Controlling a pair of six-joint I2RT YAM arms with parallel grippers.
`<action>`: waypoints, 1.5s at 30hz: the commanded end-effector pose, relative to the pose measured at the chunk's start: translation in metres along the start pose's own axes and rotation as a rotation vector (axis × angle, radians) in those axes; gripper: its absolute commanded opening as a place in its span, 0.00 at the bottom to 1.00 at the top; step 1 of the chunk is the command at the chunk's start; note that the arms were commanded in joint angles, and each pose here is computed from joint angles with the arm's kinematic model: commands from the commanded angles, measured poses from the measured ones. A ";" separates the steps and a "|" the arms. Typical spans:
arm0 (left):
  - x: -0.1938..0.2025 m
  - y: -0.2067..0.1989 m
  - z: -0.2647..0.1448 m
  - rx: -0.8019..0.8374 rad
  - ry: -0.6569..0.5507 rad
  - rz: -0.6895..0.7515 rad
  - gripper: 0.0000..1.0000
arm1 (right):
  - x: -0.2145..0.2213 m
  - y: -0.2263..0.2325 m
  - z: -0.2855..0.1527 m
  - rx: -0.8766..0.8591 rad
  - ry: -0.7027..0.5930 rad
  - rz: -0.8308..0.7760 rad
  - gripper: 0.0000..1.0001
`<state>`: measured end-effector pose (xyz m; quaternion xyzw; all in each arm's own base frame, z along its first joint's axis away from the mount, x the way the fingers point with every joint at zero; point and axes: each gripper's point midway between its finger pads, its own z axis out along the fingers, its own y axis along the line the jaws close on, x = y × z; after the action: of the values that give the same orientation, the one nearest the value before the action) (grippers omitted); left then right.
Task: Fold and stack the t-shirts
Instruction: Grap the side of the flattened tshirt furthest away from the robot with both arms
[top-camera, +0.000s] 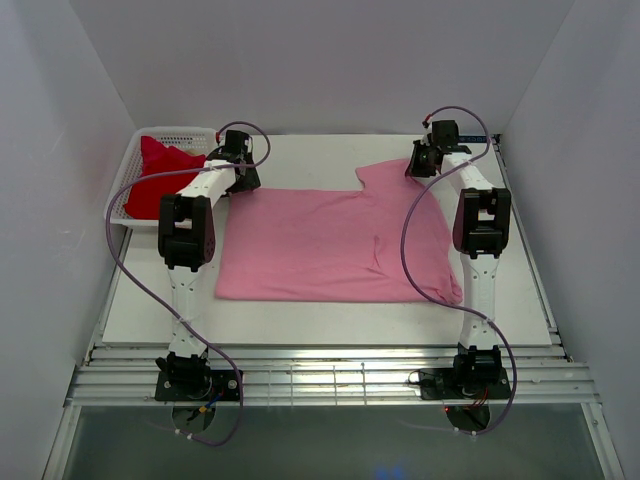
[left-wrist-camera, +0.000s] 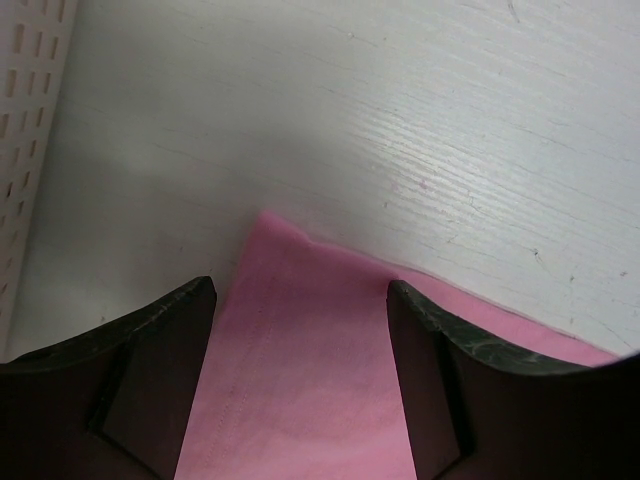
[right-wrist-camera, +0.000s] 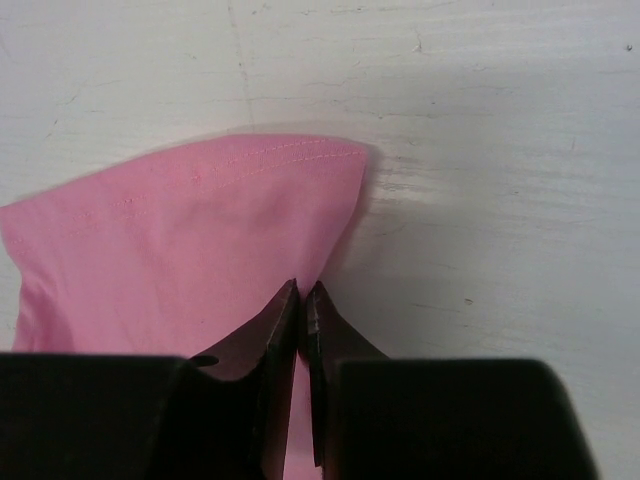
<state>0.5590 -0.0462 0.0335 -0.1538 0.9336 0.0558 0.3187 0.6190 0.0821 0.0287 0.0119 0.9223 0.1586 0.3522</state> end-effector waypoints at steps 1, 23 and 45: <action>-0.027 0.002 -0.010 0.015 -0.062 -0.028 0.80 | 0.000 -0.005 -0.012 0.025 0.011 -0.023 0.14; -0.026 0.008 0.007 -0.037 -0.070 0.003 0.07 | -0.019 -0.006 -0.040 0.076 -0.035 -0.063 0.08; -0.021 0.027 -0.056 -0.002 -0.156 -0.084 0.00 | 0.004 0.005 -0.134 0.124 0.007 -0.093 0.08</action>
<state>0.5252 -0.0293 0.0487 -0.1735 0.9207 0.0728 0.3419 0.5411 0.0548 0.1271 -0.0038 0.9256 0.0936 0.3668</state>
